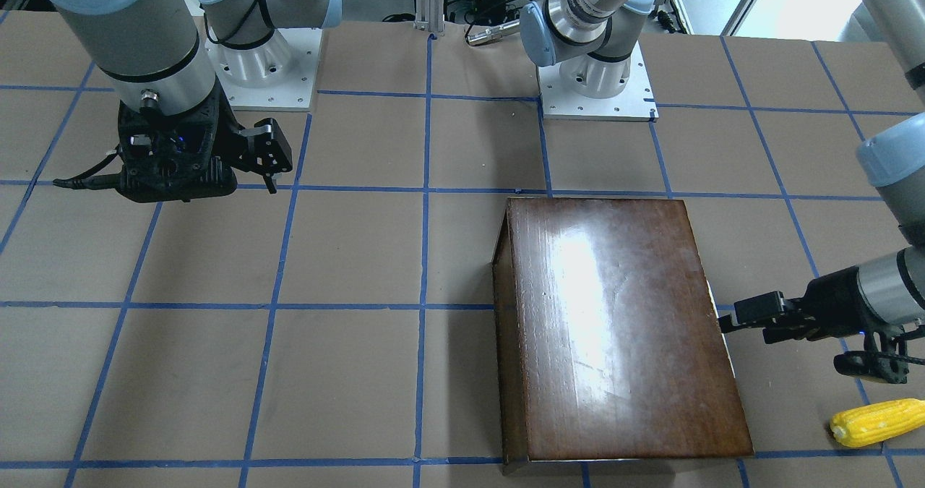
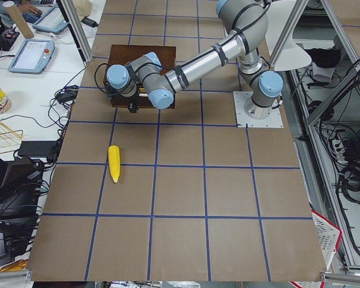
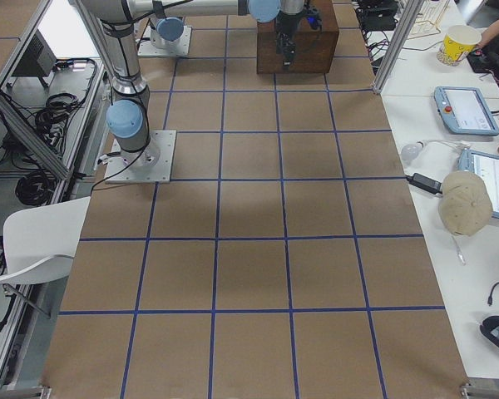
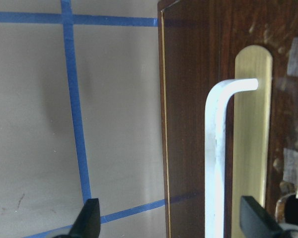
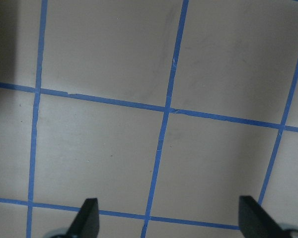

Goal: Open drawer and put corn inside
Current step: 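Lower the left gripper and hook the white drawer handle, then pull the drawer outward with the left gripper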

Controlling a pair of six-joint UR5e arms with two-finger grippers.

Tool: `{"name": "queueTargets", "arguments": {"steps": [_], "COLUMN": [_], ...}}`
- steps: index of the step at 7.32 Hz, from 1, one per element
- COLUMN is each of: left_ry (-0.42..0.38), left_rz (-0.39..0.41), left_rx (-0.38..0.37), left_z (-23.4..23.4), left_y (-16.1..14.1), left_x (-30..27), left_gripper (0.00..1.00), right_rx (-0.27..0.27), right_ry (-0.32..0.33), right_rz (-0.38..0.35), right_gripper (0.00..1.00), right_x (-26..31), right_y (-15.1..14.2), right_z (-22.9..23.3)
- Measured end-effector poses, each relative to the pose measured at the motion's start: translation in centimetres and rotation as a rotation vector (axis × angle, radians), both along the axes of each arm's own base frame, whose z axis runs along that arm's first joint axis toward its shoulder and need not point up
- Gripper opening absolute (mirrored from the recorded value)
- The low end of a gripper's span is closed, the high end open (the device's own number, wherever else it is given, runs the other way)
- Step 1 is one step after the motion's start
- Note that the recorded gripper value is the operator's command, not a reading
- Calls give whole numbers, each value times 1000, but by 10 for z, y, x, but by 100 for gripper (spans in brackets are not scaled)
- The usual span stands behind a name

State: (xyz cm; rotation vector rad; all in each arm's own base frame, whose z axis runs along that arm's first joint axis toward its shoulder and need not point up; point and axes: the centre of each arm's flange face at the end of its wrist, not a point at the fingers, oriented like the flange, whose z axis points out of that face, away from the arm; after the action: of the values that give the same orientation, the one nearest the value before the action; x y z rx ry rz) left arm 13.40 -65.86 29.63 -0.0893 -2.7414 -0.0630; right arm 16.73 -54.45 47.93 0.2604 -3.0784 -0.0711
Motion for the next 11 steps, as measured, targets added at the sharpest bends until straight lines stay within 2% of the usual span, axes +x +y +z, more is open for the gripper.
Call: {"name": "queueTargets", "arguments": {"steps": [11], "left_ry": [18], "left_rz": [1], "left_rx": [52], "left_z": [-32], "left_y": [1], "left_x": [-2], "left_gripper": [100], "right_rx": [0], "right_ry": [0], "right_rz": [0], "right_gripper": [100], "right_x": [0], "right_y": [0], "right_z": [0]}}
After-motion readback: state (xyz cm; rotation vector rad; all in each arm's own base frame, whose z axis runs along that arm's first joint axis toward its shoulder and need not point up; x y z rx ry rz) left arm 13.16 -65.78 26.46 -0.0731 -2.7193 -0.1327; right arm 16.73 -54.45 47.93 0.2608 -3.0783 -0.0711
